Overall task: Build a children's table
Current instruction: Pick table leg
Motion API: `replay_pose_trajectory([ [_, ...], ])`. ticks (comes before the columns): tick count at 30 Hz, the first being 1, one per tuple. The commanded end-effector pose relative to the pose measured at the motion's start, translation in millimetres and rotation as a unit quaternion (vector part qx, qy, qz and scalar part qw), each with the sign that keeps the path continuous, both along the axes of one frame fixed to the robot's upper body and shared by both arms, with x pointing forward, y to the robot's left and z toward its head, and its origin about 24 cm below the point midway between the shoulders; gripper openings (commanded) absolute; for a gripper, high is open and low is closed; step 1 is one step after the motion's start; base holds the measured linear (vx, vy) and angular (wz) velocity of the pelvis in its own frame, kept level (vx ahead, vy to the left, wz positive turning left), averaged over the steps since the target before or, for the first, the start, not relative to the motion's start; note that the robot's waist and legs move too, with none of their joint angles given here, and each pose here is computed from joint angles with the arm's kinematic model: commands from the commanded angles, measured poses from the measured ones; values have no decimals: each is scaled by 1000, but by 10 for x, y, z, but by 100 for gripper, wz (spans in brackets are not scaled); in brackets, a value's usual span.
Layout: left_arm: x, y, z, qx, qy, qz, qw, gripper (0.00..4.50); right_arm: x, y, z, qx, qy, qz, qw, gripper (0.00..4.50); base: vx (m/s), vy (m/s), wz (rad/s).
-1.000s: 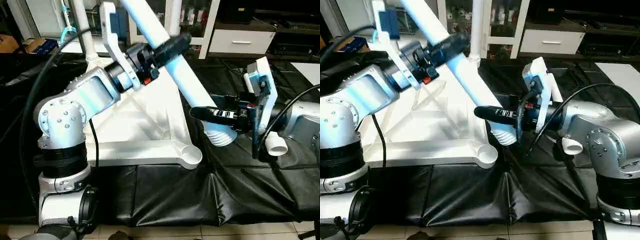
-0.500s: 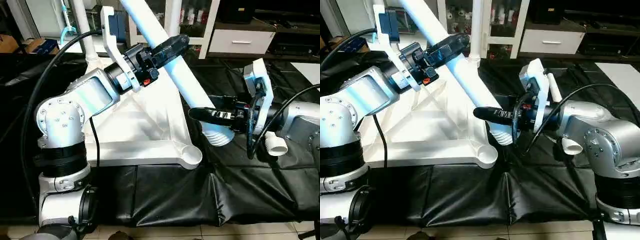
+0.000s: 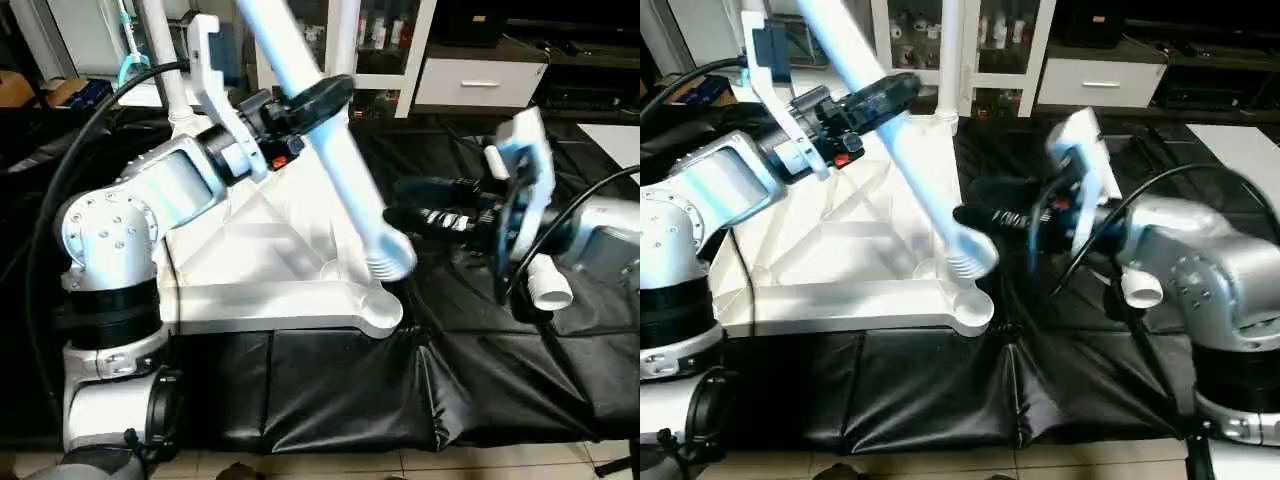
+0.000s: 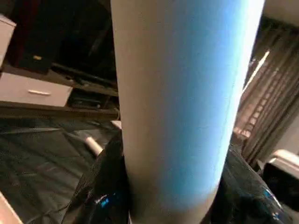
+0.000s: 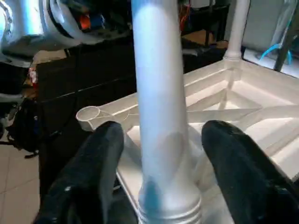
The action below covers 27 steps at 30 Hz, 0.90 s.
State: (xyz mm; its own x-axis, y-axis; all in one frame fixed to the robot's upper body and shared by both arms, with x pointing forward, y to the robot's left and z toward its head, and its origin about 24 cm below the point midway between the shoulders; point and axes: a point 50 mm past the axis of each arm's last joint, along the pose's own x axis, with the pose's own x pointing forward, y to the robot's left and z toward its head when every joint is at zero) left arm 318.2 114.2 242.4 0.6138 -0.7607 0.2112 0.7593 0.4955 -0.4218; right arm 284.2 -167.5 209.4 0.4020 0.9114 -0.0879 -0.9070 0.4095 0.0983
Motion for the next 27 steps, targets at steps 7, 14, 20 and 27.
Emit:
replay_pose_trajectory([
  [7,-6,-99,141,7,-29,-16,999,177,-3,-317,150,-16,-4,-9,1000,393,0,0,0],
  [14,-3,-133,164,14,-39,-26,999,177,45,-192,20,-61,-4,-8,998,433,0,0,0],
  [20,-71,-306,190,26,-52,-71,996,177,158,-2,-15,-81,-2,16,997,433,0,0,0],
  [27,-149,-410,192,41,-67,-111,991,177,217,52,-77,-108,5,34,994,433,0,0,0],
])
